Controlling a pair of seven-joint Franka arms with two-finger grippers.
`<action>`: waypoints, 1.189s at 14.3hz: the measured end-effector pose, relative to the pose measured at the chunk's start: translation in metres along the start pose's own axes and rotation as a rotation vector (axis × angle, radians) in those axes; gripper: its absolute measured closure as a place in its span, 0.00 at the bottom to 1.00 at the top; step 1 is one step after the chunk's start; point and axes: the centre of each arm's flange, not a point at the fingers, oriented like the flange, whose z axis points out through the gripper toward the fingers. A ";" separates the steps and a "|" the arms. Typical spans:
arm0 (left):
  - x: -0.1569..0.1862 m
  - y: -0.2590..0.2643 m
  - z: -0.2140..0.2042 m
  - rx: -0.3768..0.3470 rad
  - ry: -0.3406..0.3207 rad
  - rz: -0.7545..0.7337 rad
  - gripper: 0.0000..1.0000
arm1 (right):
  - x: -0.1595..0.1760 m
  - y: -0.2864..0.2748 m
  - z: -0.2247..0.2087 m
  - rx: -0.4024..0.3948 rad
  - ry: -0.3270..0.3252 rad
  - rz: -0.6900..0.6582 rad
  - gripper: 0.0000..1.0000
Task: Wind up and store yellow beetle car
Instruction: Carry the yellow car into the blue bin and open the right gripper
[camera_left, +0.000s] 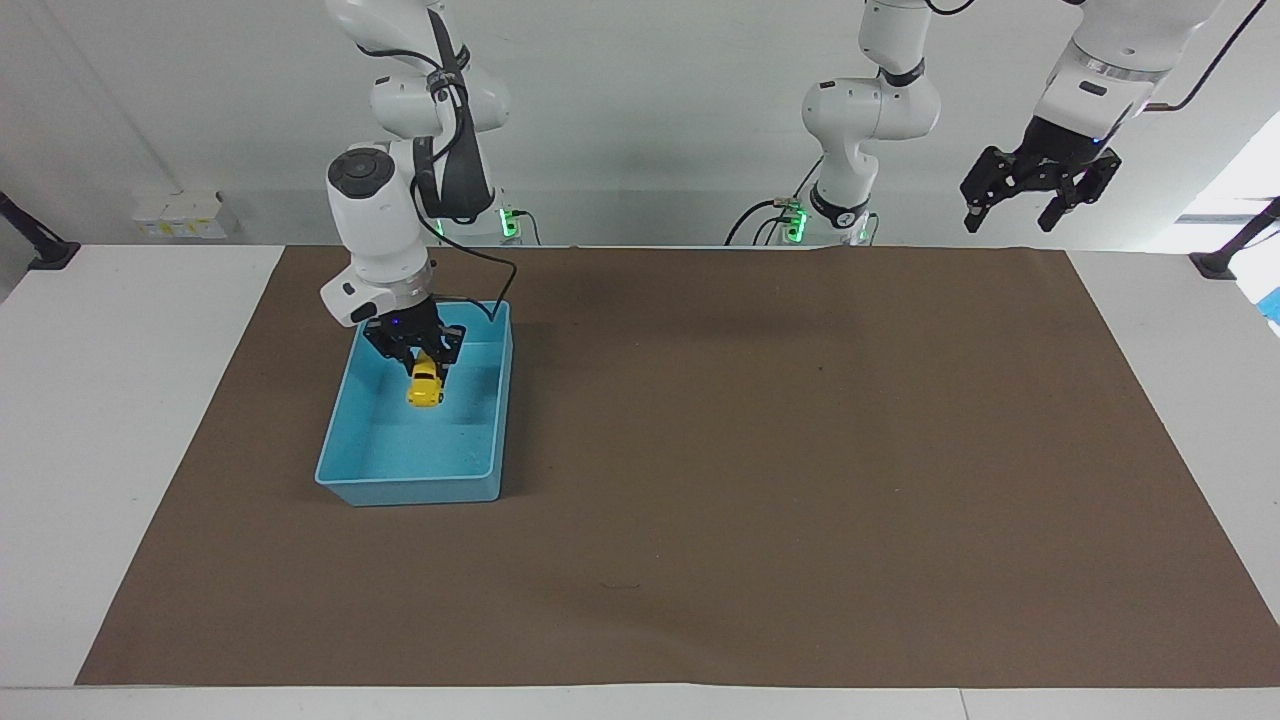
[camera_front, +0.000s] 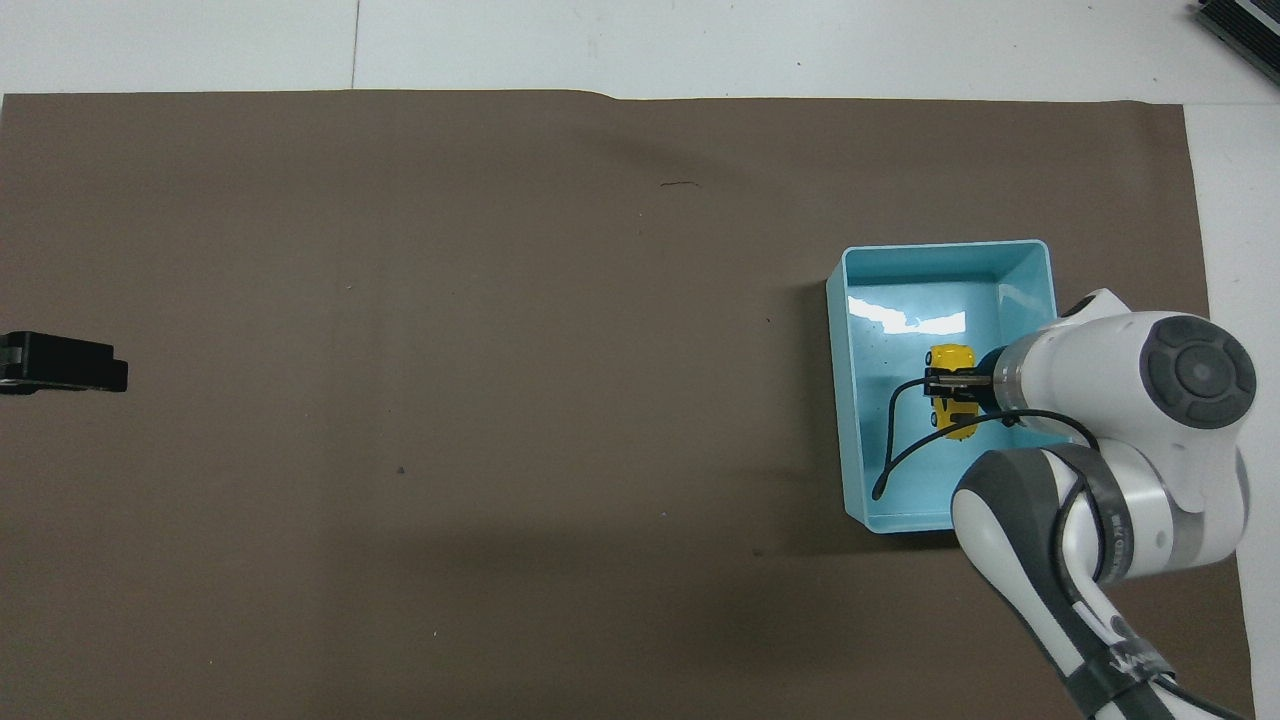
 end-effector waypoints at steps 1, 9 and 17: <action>0.000 0.000 0.000 0.000 0.000 0.000 0.00 | -0.005 0.005 0.011 0.010 0.013 -0.002 0.54; 0.000 0.000 0.000 0.000 0.000 0.000 0.00 | -0.030 0.008 0.051 0.022 0.028 -0.035 0.42; 0.000 0.000 0.000 0.000 0.000 0.000 0.00 | 0.026 0.031 -0.049 0.000 -0.013 -0.020 0.00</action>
